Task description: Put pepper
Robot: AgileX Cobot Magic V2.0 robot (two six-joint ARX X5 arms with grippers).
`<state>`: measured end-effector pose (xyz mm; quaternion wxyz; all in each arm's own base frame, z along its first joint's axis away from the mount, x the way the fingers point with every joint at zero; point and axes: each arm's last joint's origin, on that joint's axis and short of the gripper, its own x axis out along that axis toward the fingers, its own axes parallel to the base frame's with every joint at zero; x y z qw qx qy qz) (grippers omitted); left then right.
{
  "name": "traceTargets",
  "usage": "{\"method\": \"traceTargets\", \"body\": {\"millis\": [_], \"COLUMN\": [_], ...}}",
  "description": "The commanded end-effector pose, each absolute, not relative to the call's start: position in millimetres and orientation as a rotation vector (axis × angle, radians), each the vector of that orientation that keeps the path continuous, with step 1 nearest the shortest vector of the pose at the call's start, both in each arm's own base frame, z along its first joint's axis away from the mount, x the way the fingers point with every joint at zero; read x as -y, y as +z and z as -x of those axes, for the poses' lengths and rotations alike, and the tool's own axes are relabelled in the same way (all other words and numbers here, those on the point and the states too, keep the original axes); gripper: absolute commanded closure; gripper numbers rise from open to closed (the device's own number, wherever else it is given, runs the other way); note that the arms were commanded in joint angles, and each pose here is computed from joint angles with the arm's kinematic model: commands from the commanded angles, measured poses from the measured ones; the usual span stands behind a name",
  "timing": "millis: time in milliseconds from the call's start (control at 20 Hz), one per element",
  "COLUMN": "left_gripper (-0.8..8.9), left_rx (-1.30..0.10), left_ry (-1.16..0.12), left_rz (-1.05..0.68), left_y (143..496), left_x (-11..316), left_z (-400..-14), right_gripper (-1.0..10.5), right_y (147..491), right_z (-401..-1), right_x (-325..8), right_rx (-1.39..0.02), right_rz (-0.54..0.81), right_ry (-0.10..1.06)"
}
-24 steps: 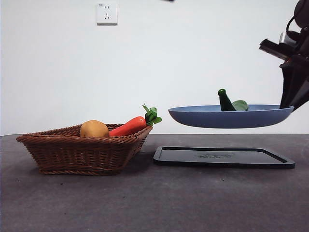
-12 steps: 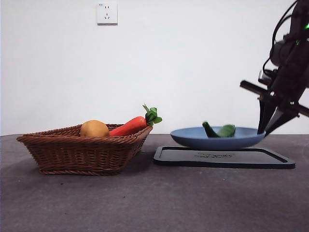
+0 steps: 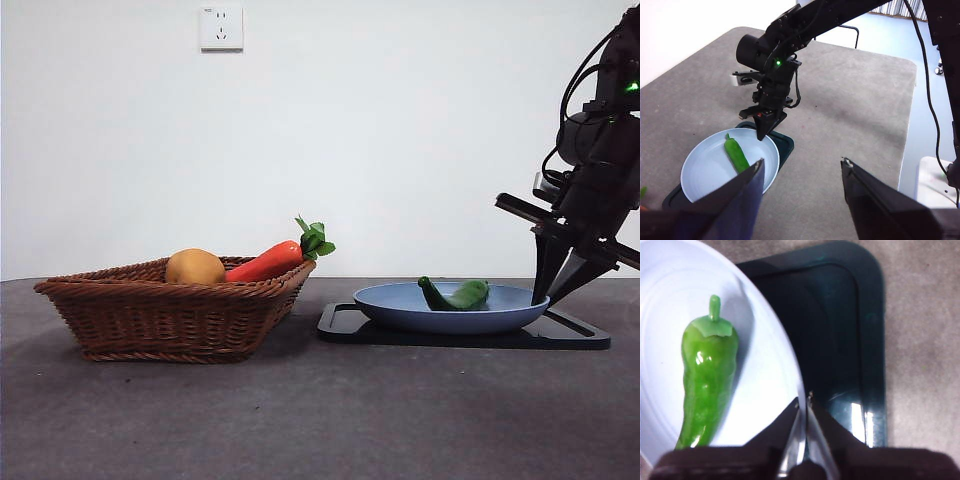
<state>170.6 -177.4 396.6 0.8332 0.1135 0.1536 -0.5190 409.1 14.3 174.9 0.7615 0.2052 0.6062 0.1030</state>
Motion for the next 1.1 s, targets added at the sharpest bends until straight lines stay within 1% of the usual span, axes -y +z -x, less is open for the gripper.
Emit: {"method": "traceTargets", "body": {"millis": [50, 150, 250, 350, 450, 500, 650, 800, 1000, 1100], "left_gripper": [5.38, 5.38, 5.38, 5.38, 5.38, 5.38, 5.39, 5.42, 5.42, 5.42], "left_rx": [-0.318, -0.318, -0.320, -0.323, -0.333, -0.337, -0.341, -0.355, -0.373, -0.388], "left_ry": [-1.107, -1.107, -1.107, -1.107, -1.107, -1.107, -1.108, -1.108, -1.109, -1.109], "left_rz": [-0.235, -0.235, -0.235, -0.236, -0.238, -0.239, -0.240, -0.243, -0.246, -0.249], "left_y": [400.6, 400.6, 400.4, 400.2, 399.3, 399.0, 398.7, 397.5, 396.0, 394.8], "left_x": [179.8, 179.8, 179.8, 179.7, 179.4, 179.3, 179.2, 178.8, 178.4, 178.0], "left_z": [-169.9, -169.9, -169.8, -169.8, -169.5, -169.4, -169.3, -168.9, -168.4, -168.0], "right_gripper": [7.9, 7.4, 7.2, 7.2, 7.2, 7.2, 7.2, 7.3, 7.3, 7.3], "right_y": [171.3, 177.3, 192.8, 219.5, 255.1, 273.3, 326.6, 365.7, 394.3, 401.6], "right_z": [-414.2, -412.1, -407.3, -398.1, -380.9, -369.4, -321.9, -265.2, -203.8, -185.4], "right_x": [-14.1, -12.3, -10.9, -5.9, -6.2, -6.4, -18.0, -33.4, -53.0, -58.7], "right_rx": [-1.322, -1.316, -1.291, -1.237, -1.179, -1.156, -1.101, -1.095, -1.090, -1.073], "right_rz": [-0.442, -0.442, -0.430, -0.411, -0.394, -0.383, -0.274, -0.176, -0.086, -0.059], "right_ry": [0.227, 0.222, 0.222, 0.217, 0.230, 0.243, 0.330, 0.425, 0.543, 0.589]}}
